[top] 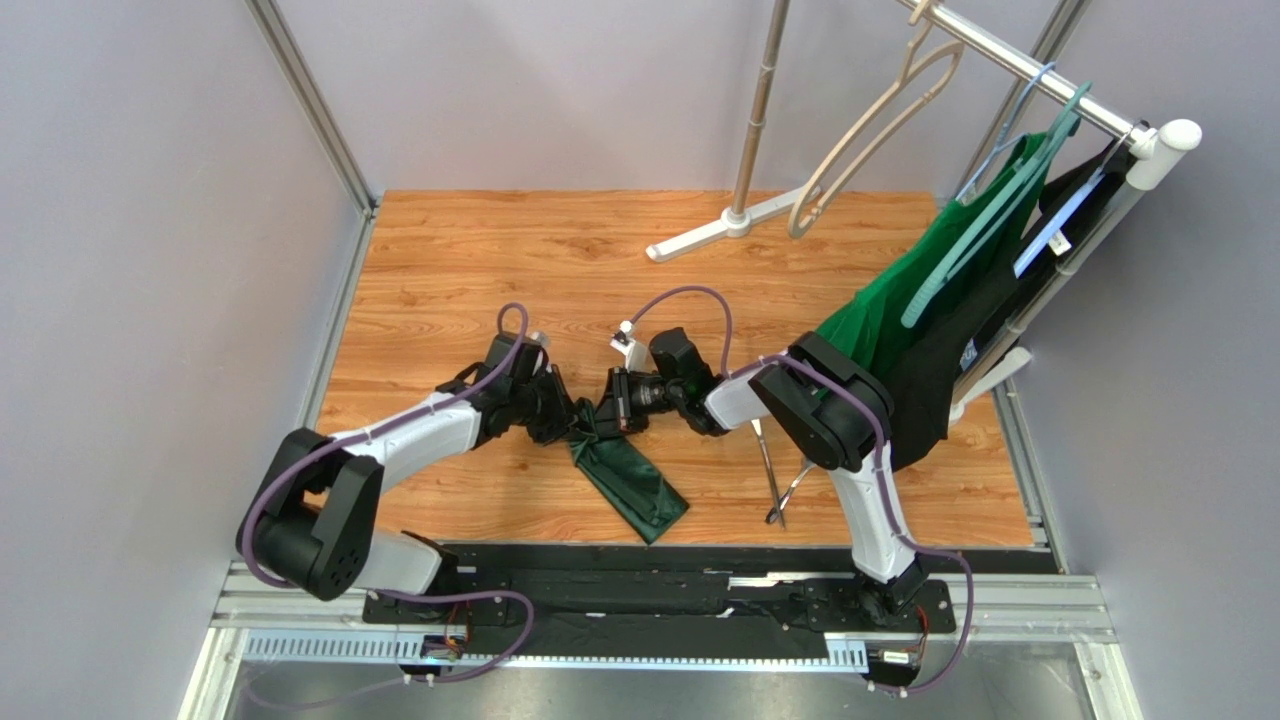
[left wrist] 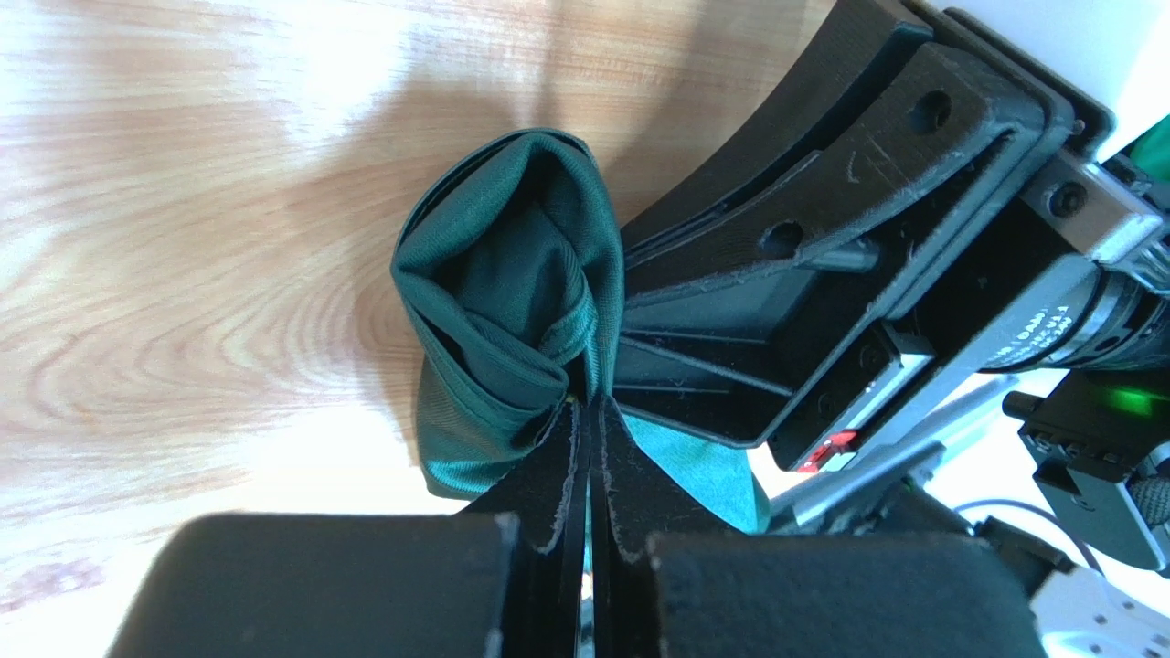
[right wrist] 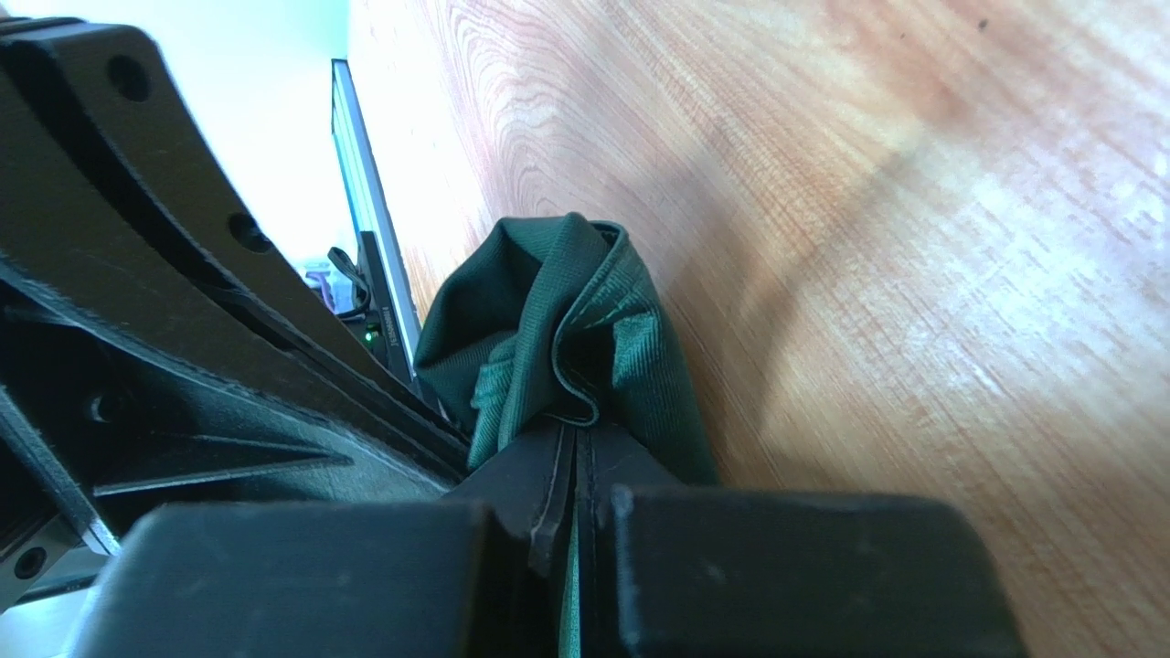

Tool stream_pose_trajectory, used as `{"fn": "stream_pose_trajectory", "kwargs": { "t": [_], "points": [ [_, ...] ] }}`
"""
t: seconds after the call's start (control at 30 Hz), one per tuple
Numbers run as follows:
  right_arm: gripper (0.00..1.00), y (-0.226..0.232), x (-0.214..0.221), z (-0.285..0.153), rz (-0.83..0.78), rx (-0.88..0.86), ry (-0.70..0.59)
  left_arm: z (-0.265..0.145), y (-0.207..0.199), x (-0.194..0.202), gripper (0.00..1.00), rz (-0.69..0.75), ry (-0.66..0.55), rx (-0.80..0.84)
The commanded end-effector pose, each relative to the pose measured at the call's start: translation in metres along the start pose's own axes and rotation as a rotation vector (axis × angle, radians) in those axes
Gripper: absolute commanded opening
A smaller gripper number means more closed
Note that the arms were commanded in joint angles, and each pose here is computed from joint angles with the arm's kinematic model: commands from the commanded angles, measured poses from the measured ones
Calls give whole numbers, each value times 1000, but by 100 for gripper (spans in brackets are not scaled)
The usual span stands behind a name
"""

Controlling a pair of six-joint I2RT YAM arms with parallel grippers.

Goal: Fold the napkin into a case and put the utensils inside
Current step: Grasp the top corner of the smaller rectangle folded napkin from the folded napkin.

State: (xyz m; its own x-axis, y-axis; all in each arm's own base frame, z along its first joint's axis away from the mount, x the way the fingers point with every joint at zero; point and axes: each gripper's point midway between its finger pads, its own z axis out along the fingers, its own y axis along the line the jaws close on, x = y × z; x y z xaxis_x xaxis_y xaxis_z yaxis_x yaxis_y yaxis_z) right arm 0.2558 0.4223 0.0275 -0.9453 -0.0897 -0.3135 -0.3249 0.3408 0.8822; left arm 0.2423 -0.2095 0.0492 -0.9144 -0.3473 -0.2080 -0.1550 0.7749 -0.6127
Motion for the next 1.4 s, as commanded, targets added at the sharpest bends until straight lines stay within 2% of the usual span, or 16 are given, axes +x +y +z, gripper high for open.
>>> {"fn": "stream_pose_trajectory", "kwargs": {
  "t": [0.0, 0.07, 0.23, 0.4, 0.9, 1.13, 1.23, 1.37],
  "points": [
    [0, -9, -9, 3, 11, 61, -36, -10, -17, -26, 0, 69, -178, 80],
    [0, -8, -9, 4, 12, 56, -29, -13, -17, -38, 0, 69, -243, 78],
    [0, -6, -6, 7, -18, 54, 25, -12, -13, -49, 0, 41, -271, 37],
    [0, 11, -14, -2, -64, 62, 7, -17, 10, -51, 0, -10, -318, -73],
    [0, 40, -26, -13, -83, 7, -32, -25, -2, -47, 0, -11, -344, 29],
    [0, 37, -22, 13, -70, -89, 18, -18, -12, -42, 0, 5, -317, 107],
    [0, 34, -22, 22, -134, -105, 15, -12, -10, -37, 0, -17, -290, 116],
    [0, 17, -22, 31, -113, -86, -8, -2, 1, -33, 0, -79, -286, 101]
  ]
}}
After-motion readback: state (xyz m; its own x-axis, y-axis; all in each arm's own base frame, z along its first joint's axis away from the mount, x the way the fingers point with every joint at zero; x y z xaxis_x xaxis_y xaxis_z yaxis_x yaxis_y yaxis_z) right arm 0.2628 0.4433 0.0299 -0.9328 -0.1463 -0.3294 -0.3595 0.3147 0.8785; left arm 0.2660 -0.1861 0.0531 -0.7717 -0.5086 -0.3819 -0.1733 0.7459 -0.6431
